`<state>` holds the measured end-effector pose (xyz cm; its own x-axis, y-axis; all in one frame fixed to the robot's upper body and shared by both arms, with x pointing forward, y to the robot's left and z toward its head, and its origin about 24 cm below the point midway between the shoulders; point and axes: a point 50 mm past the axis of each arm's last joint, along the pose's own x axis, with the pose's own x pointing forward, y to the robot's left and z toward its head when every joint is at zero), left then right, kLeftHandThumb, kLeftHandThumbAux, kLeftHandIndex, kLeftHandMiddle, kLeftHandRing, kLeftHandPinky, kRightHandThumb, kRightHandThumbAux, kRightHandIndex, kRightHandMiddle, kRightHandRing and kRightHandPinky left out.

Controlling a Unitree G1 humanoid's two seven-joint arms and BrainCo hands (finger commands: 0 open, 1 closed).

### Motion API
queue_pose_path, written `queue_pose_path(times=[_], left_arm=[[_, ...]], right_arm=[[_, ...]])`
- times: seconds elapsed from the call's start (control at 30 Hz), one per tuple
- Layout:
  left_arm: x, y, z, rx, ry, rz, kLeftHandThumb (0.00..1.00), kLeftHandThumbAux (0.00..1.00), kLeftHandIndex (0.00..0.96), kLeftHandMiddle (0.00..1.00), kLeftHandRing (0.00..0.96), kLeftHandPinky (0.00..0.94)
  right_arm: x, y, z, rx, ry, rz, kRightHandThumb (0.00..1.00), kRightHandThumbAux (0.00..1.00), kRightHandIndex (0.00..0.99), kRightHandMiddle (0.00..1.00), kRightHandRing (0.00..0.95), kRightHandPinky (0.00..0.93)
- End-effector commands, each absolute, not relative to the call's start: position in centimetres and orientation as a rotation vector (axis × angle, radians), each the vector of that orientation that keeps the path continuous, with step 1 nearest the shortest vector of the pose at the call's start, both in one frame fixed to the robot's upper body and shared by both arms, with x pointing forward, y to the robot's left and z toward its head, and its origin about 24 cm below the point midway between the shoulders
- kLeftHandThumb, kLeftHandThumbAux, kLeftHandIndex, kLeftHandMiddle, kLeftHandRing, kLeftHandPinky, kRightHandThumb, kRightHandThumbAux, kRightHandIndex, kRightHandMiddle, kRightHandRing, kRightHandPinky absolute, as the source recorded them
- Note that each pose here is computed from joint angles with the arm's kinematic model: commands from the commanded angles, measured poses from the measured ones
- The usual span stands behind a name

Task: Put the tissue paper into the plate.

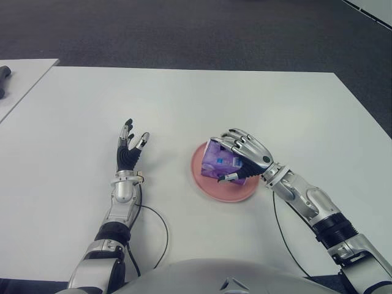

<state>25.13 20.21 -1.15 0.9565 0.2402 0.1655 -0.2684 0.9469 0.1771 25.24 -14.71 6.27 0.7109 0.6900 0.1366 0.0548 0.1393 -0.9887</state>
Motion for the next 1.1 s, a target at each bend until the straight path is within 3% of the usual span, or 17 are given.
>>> queue_pose_path(times=[0.03, 0.57, 0.73, 1.1], left_arm=[[24.0, 20.4, -2.6, 0.203, -0.075, 0.26, 0.0, 0.457, 0.0, 0.0, 0.0, 0.0], [24.0, 20.3, -2.5, 0.213, -0.077, 0.257, 0.0, 0.452, 0.0, 0.0, 0.0, 0.0], [24.1, 20.4, -2.6, 0.21, -0.073, 0.251, 0.0, 0.442, 0.0, 0.0, 0.0, 0.0], [24.2, 20.5, -2.5, 0.208, -0.085, 0.251, 0.0, 0.434, 0.0, 0.0, 0.0, 0.0]], right_arm=[[24.8, -15.2, 5.8, -1.376, -0.645, 0.535, 0.177, 0.166, 0.0, 0.0, 0.0, 0.0], [24.6, -15.5, 7.3, -1.326, -0.699, 0.501, 0.168, 0.205, 0.0, 0.0, 0.0, 0.0], [26.0, -16.2, 11.6, -1.171, -0.744, 0.382, 0.166, 0.22, 0.0, 0.0, 0.0, 0.0], [27.4, -18.7, 14.8, -0.95, -0.739, 0.172, 0.08, 0.262, 0.0, 0.0, 0.0, 0.0]])
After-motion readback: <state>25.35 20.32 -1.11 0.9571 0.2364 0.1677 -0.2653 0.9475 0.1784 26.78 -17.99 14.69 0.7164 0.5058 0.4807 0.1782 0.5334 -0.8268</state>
